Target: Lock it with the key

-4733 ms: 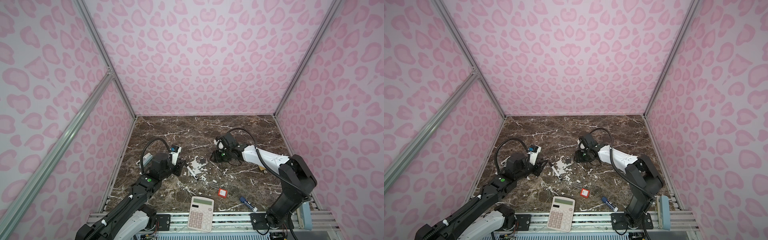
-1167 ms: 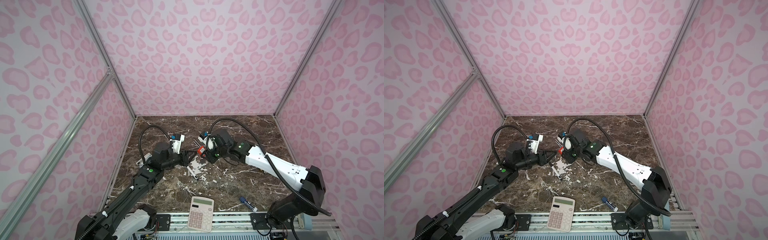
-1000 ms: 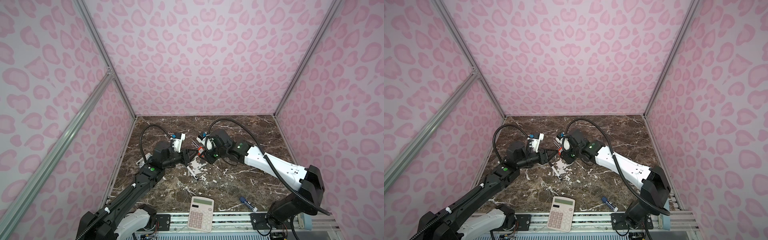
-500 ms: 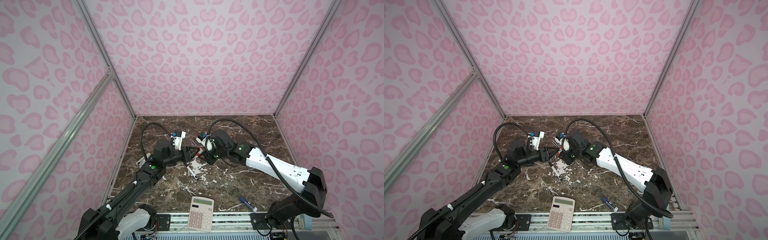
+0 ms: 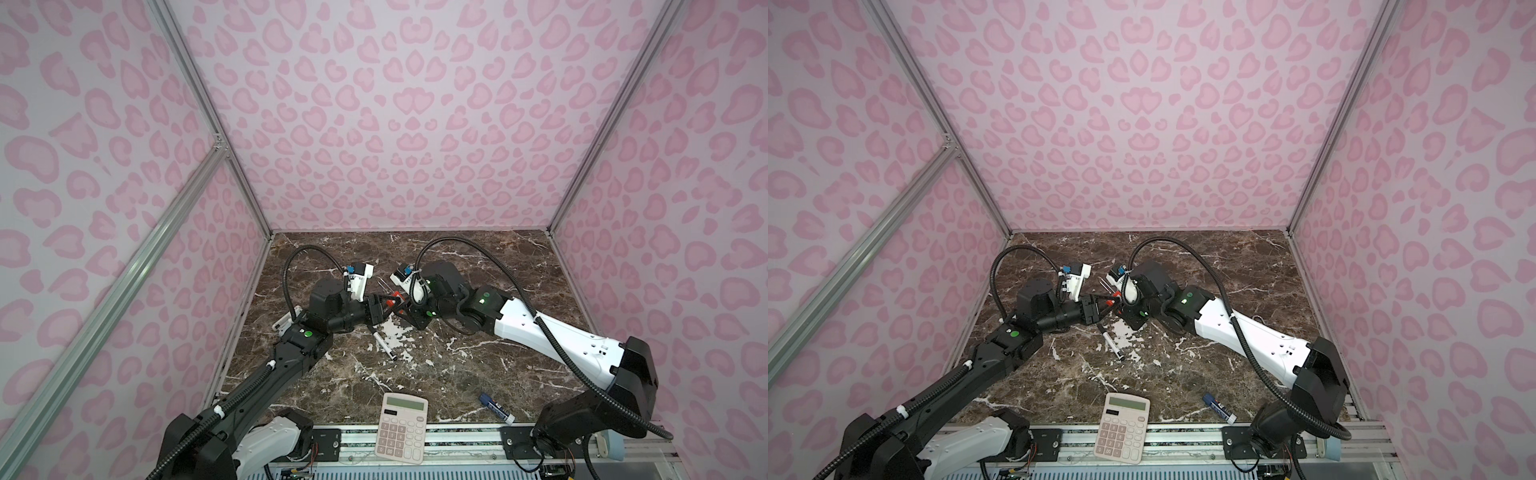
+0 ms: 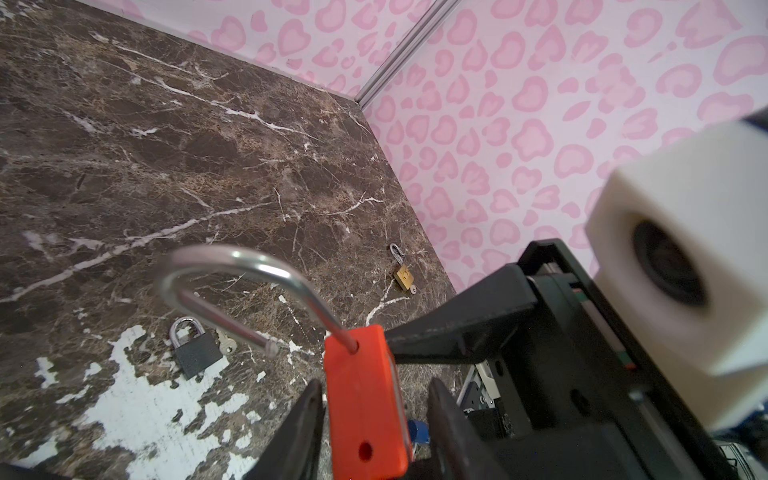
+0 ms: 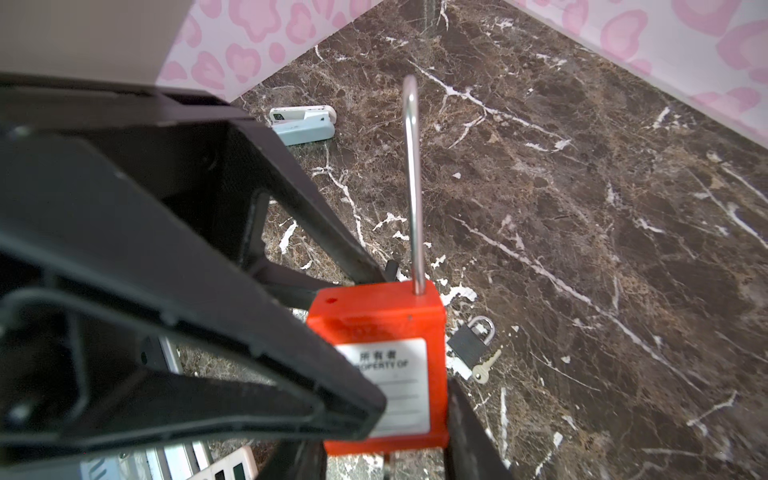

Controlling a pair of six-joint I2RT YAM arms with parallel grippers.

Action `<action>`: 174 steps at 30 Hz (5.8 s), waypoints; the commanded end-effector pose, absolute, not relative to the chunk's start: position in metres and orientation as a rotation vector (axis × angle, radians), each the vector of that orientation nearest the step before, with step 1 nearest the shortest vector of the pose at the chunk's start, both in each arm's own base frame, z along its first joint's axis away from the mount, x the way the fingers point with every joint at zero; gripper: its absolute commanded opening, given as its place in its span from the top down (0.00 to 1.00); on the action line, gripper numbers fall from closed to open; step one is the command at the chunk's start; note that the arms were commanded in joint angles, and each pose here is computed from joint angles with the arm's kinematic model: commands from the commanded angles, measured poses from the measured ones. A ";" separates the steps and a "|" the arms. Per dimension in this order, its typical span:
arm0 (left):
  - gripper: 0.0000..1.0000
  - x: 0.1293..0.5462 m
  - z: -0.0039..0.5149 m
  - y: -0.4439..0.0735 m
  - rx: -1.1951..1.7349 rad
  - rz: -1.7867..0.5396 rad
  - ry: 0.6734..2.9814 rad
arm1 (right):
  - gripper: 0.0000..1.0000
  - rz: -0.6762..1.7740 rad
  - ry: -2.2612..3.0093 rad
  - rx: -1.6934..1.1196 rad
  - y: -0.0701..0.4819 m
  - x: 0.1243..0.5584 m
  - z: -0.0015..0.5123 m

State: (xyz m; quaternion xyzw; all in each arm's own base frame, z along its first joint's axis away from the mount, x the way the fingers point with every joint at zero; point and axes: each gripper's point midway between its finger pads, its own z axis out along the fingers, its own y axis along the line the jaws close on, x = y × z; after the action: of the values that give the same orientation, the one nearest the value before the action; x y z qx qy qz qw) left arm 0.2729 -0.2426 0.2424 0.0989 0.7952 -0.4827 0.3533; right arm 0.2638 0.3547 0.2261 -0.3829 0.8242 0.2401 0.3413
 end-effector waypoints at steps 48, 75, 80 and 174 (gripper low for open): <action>0.97 0.296 0.395 -0.249 0.079 -1.697 1.379 | 0.28 1.686 1.694 -0.129 0.314 0.299 0.373; 0.97 0.294 0.403 -0.244 0.062 -1.705 1.340 | 0.66 1.839 1.601 -0.174 0.342 0.291 0.387; 0.96 0.295 0.400 -0.245 0.061 -1.703 1.350 | 0.79 1.855 1.588 -0.172 0.342 0.290 0.391; 0.96 0.270 0.391 -0.229 0.438 -1.419 1.513 | 0.92 1.846 1.632 -0.418 0.330 0.258 0.404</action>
State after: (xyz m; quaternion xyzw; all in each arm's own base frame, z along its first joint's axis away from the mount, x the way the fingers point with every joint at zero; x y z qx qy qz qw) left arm 0.2923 -0.2189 0.3900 0.1136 0.6335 -0.5752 0.5049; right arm 0.2699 0.3289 0.3744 -0.1303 0.6681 0.6652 0.3068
